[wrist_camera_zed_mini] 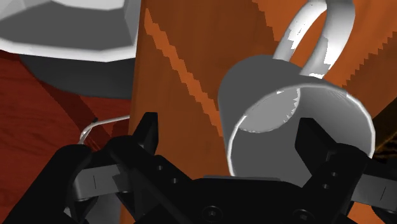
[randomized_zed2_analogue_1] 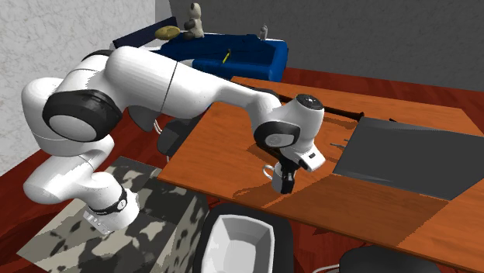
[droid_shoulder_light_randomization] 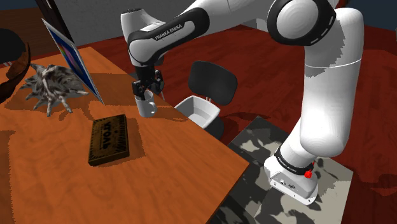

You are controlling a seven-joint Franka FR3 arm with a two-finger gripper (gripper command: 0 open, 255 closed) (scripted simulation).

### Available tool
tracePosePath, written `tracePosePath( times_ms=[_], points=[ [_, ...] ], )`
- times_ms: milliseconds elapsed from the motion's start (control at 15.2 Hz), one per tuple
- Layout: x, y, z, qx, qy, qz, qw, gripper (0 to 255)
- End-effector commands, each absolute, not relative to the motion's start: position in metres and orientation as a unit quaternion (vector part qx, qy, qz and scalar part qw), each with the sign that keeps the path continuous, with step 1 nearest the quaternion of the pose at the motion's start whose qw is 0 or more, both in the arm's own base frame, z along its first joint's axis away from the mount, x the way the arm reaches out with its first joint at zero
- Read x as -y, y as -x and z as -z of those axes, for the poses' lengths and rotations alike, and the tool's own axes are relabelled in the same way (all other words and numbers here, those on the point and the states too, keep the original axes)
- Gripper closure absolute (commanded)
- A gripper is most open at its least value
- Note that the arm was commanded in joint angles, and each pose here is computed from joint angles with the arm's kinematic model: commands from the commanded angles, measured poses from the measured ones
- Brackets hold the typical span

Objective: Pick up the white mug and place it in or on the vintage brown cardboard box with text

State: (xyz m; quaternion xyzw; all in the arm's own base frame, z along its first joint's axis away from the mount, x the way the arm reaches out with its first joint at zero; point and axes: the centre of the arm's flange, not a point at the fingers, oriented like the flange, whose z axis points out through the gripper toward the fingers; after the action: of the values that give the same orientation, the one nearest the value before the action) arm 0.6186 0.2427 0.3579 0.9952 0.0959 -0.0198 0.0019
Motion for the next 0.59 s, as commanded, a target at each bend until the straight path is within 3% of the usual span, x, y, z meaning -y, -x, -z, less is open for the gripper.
tracePosePath(
  times_ms=[0,462,528],
  points=[
    [-0.2432,-0.6192,-0.3505,-0.096,-0.995,0.02,0.002,0],
    [-0.2432,-0.6193,-0.3505,-0.096,-0.995,0.02,0.002,0],
    [-0.2432,-0.6193,-0.3505,-0.096,-0.995,0.02,0.002,255]
  ],
)
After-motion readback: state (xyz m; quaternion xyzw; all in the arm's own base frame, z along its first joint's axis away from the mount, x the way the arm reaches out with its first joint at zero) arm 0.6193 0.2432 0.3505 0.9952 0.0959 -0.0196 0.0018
